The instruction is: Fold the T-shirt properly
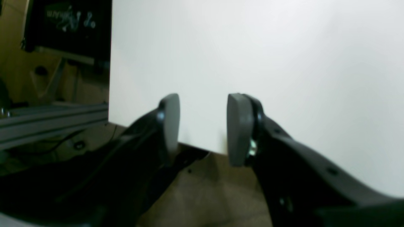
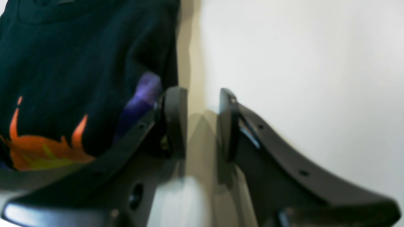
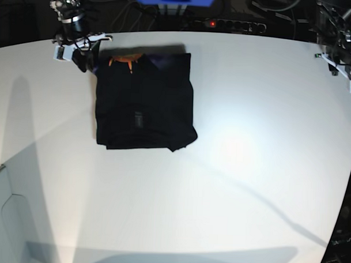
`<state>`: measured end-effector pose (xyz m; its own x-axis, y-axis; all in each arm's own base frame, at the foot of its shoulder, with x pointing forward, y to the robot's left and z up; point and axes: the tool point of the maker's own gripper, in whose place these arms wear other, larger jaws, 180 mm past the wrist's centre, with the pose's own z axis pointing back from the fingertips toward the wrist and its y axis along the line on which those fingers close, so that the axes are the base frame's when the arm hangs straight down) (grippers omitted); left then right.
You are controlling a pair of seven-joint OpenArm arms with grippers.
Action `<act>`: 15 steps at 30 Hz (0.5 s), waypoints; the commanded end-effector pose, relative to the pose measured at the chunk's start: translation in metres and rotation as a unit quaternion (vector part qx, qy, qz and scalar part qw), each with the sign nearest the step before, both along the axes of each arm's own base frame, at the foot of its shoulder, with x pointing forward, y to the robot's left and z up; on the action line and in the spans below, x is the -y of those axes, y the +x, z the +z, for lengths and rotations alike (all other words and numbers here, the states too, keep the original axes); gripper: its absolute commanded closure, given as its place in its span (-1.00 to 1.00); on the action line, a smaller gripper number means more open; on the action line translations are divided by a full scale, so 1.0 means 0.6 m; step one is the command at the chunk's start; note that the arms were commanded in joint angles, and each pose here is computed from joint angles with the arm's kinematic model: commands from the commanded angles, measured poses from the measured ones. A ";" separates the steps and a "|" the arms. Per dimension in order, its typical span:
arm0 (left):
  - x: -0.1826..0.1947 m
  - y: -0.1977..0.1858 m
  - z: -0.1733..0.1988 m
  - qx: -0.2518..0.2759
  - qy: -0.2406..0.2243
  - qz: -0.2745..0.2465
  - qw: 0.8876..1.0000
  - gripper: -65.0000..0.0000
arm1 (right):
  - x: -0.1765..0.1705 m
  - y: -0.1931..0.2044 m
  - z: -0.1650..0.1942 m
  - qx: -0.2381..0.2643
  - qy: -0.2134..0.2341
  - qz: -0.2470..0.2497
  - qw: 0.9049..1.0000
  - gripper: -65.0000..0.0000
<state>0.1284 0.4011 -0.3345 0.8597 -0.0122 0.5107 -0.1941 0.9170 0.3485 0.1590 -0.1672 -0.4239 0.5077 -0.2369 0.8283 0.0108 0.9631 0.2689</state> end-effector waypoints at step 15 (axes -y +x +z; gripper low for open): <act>-0.009 0.008 0.018 0.012 0.014 -0.002 1.000 0.28 | 0.039 -0.003 0.031 0.017 -0.025 -0.022 0.999 0.52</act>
<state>0.1309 0.4009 -0.3338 0.8554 -0.0111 0.5179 -0.1968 0.9178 0.3447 0.1536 -0.1843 -0.4189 0.5173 -0.2174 0.8277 0.0448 0.9727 0.2276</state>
